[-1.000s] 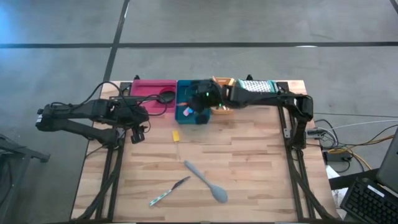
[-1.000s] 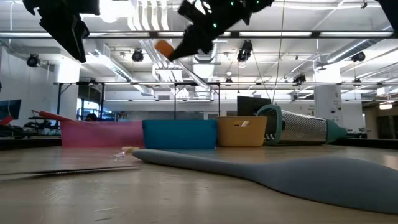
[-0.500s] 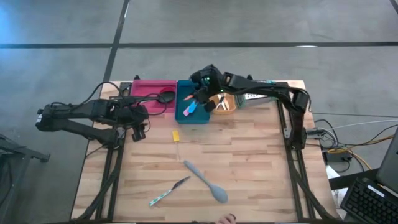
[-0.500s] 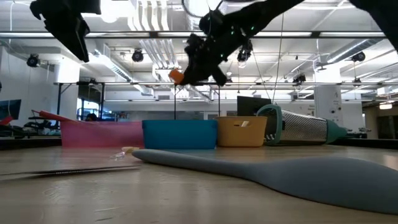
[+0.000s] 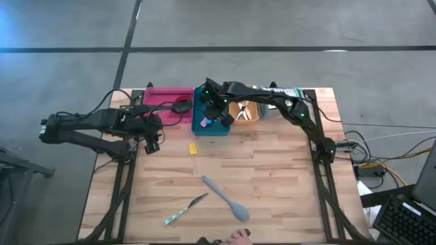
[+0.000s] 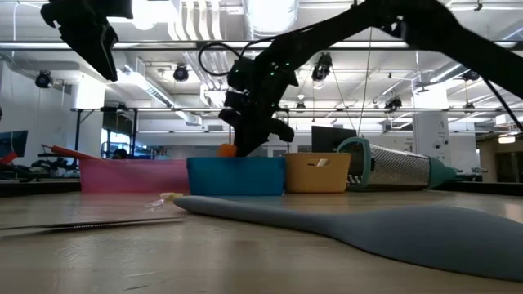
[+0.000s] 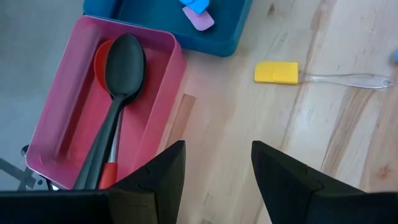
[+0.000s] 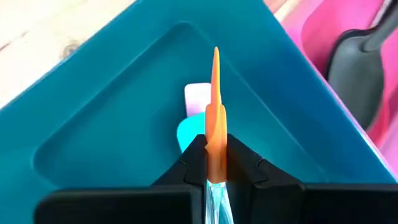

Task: Pick & Place Kitchen Items
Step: Put the orange spatula into the blue bin, then put the blue knife into the yellow bin

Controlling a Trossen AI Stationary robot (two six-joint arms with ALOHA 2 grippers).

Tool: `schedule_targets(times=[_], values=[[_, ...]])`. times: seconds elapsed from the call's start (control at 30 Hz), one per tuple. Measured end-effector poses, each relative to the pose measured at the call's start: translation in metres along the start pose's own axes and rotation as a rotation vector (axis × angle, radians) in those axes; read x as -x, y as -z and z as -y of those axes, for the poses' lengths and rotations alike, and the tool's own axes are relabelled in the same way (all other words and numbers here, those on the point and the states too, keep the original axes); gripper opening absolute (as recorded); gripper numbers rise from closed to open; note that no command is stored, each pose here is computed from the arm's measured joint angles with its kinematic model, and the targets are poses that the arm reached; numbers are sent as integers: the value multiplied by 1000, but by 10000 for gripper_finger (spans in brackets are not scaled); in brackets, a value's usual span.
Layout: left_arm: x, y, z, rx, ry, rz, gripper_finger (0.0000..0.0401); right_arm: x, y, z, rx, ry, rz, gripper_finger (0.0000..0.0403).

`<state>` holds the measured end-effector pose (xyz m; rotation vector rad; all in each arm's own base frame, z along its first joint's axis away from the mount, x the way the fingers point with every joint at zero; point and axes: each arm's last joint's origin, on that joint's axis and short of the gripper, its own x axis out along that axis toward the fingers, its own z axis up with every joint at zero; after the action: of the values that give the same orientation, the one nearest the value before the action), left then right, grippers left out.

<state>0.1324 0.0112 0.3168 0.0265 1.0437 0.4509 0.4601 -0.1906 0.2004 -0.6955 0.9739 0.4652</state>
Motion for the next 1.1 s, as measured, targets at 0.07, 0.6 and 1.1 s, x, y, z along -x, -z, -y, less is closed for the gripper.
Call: schedule_targets(times=[0.07,0.6,1.1], values=[[0,0,0,-4,0,-1,188,-5,-1,5,10,-20,-9,21],[0,1,0,-21,-2,-7,188,-19,-1,11,37,-109,-56,54],[0,1,0,-19,-3,-6,188,-12,-21,11,-16,-7,-129,103]])
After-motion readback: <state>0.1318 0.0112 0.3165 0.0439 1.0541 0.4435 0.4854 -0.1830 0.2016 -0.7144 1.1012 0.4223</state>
